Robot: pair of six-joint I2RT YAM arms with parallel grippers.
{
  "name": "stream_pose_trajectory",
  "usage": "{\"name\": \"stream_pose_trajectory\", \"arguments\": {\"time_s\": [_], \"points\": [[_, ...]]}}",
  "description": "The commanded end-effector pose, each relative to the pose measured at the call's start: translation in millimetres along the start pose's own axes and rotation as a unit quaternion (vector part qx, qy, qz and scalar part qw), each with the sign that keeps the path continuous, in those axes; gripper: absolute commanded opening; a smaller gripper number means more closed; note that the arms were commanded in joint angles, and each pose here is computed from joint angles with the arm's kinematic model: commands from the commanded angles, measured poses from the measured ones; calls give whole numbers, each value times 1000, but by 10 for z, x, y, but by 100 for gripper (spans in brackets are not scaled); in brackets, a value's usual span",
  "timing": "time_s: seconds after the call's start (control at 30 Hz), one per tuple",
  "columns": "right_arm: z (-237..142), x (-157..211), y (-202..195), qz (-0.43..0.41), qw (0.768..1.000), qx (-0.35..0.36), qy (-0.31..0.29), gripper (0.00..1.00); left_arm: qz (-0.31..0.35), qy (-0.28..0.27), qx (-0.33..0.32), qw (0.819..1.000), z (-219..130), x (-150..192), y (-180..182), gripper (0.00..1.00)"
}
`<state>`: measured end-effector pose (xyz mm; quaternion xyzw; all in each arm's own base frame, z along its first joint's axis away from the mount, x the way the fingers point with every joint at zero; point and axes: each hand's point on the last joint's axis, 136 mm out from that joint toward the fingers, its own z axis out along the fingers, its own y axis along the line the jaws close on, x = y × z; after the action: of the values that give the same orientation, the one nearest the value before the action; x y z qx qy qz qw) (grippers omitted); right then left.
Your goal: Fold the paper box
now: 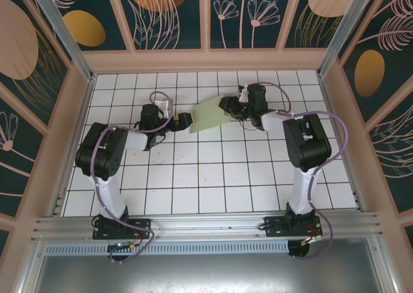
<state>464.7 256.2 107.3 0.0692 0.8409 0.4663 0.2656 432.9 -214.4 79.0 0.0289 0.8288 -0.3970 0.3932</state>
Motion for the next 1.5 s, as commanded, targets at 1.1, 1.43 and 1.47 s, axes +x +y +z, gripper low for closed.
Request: {"name": "stream_pose_trajectory", "arguments": {"time_s": [1.1, 1.43, 1.47], "points": [[-1120, -100, 787, 40, 985, -162, -43, 38, 736, -283, -218, 575, -313, -148, -1390, 86], [-1163, 73, 777, 76, 980, -185, -19, 37, 737, -292, -225, 567, -297, -207, -1437, 77], [-1158, 94, 768, 78, 980, -185, -17, 37, 738, -293, -223, 566, -295, -202, -1447, 76]]}}
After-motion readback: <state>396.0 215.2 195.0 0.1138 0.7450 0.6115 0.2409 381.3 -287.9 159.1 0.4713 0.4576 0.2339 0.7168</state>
